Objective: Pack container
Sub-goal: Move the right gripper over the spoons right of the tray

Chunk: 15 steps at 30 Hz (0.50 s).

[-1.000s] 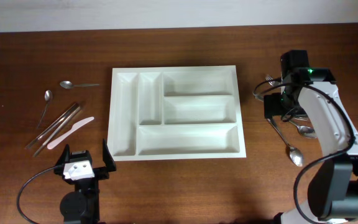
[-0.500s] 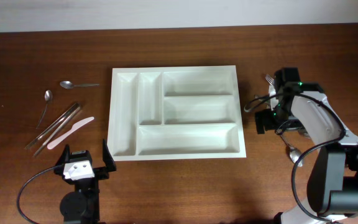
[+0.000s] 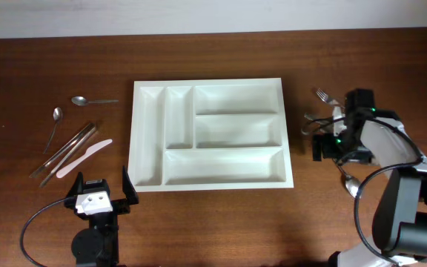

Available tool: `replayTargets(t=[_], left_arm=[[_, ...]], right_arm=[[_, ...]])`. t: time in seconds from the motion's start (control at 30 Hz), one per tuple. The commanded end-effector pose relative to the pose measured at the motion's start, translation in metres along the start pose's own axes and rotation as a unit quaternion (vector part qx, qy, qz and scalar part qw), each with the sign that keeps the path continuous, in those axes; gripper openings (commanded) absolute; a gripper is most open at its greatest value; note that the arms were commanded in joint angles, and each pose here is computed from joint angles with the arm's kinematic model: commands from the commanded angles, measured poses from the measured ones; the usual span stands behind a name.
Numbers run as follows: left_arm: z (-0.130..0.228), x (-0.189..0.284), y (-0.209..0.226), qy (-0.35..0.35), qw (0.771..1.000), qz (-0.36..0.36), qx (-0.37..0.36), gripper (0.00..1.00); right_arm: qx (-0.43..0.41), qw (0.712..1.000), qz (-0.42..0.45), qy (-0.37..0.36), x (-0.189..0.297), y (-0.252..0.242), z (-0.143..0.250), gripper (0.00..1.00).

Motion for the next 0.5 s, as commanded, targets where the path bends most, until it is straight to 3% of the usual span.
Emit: replayTargets(t=[0.0, 0.47], left_arm=[[0.001, 0.000, 0.000, -0.001, 1.000, 0.002, -0.006, 0.99], [0.001, 0.000, 0.000, -0.001, 1.000, 0.002, -0.006, 0.99]], right_arm=[[-0.025, 0.999, -0.029, 0.008, -0.005, -0.008, 0.004, 0.99], [-0.033, 0.997, -0.063, 0.020, -0.023, -0.008, 0.021, 0.95]])
Point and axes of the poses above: each gripper's point midway between its finger pads, its own x axis back along the fingers, its own y axis along the line the jaws close on, z = x × y, the point moved 9 cm from there along x, back along the fingers, and after that the axes turned 3 degrees about -x, right-handed, at the moved point
